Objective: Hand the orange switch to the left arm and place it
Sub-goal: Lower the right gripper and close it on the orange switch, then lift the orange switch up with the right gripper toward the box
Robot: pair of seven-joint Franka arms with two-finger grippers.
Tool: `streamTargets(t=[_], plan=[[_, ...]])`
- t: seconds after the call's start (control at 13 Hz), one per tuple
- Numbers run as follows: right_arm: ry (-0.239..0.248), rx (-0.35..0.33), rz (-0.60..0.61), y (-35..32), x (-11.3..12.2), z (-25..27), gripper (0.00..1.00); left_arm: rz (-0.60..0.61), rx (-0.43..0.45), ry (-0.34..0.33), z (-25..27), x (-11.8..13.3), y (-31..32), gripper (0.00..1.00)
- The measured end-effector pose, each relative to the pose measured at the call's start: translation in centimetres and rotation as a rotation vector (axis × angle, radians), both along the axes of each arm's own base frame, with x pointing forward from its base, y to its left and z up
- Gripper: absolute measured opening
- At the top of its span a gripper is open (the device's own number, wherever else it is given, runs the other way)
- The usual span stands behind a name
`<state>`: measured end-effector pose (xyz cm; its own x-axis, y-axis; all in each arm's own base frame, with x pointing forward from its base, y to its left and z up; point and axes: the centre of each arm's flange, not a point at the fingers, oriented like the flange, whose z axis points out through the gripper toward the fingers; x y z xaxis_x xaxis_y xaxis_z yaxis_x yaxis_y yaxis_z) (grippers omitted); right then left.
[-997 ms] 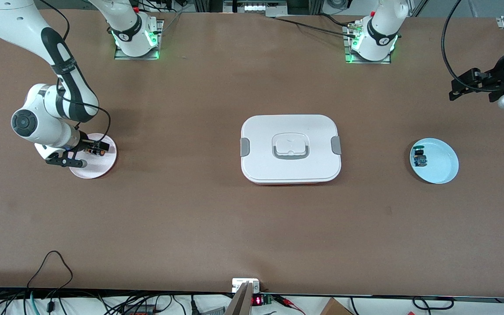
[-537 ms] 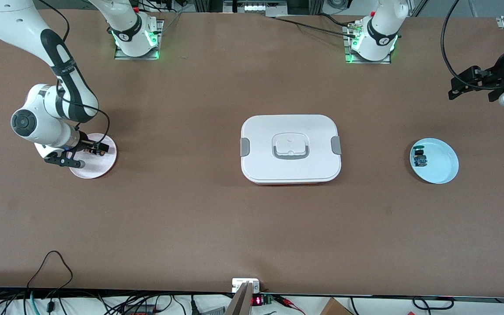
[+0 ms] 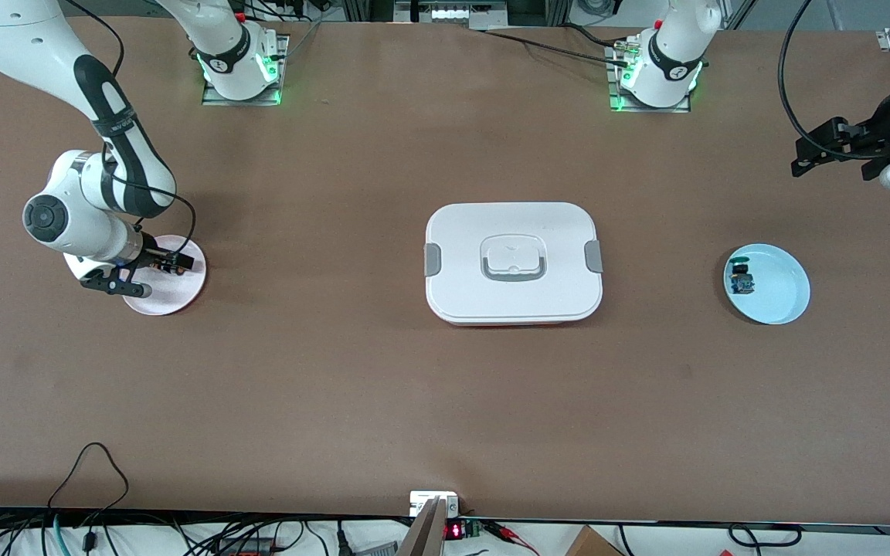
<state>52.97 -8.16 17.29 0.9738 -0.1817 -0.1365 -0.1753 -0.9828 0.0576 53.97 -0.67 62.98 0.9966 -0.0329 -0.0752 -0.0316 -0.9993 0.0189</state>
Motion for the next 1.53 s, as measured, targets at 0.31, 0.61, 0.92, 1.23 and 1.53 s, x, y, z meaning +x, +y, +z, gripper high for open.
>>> streamTargets(t=[0.31,0.61,0.92,1.23,1.53], plan=[[-0.001,0.006,0.05,0.0,0.1,0.1,0.72,0.0,0.0,0.001,-0.1,0.0,0.0,1.0],[0.001,0.012,0.08,0.4,0.4,0.9,0.72,0.0,0.0,0.001,-0.1,0.1,0.0,1.0],[-0.038,0.024,0.211,0.7,1.6,4.4,0.72,0.0,0.0,0.002,-0.1,0.1,0.0,1.0],[-0.034,0.028,0.267,2.2,3.5,9.7,0.72,0.0,0.0,0.002,-0.1,0.1,0.0,1.0],[-0.058,0.038,0.382,6.7,5.7,15.9,0.72,0.0,0.0,0.002,-0.1,0.1,0.0,1.0]])
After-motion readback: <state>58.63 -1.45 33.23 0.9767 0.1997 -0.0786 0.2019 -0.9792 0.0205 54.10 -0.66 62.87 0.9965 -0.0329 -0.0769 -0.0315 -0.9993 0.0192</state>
